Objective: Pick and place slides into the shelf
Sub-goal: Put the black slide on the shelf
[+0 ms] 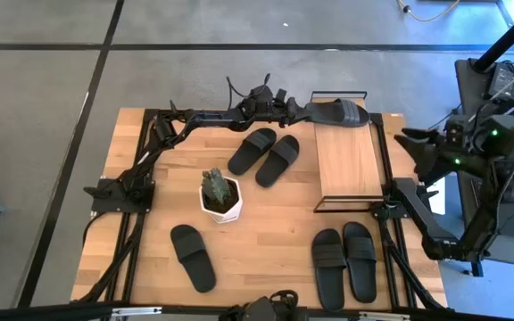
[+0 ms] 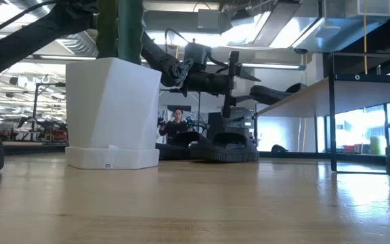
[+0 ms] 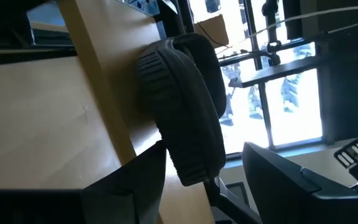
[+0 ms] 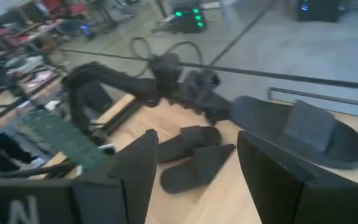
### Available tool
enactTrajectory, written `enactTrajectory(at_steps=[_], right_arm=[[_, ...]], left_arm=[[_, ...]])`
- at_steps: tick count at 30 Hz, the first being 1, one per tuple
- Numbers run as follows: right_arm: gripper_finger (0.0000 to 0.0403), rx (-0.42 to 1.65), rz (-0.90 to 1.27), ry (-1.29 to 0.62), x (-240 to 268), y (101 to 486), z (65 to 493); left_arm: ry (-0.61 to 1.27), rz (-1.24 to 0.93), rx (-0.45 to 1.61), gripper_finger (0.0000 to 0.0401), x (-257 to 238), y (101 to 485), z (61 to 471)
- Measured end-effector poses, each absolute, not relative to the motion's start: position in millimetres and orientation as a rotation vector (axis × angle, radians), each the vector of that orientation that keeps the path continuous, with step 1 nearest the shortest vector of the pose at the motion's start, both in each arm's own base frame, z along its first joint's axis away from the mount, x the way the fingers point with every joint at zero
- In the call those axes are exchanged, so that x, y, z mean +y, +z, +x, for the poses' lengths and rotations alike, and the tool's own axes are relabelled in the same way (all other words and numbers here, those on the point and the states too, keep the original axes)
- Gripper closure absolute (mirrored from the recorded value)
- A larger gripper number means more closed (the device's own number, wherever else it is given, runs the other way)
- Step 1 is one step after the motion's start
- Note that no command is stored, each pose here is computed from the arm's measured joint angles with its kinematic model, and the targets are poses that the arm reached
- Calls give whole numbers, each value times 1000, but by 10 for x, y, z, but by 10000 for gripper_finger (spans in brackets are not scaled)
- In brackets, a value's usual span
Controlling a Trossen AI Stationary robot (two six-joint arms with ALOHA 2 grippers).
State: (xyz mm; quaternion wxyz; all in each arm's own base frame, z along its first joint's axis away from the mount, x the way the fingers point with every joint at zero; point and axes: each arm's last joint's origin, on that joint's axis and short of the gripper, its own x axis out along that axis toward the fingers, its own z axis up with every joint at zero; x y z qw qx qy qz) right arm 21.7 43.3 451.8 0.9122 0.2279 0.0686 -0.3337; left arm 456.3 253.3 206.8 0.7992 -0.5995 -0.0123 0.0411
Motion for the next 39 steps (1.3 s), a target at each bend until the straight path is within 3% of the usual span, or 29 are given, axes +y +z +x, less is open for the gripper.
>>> enactTrajectory(at_steps=[13,25,39], right_arm=[[182,48,333,-482,405,4636,250],[182,5,305,-421,215,4763,266],[182,-153,202,-329,-146,5259,270]], left_arm=[[87,-1287,-25,200,2557,2068,4549],[80,-1287,-20,200,2527,2065,4566],[79,-1287,-18,201,2517,2065,4571]])
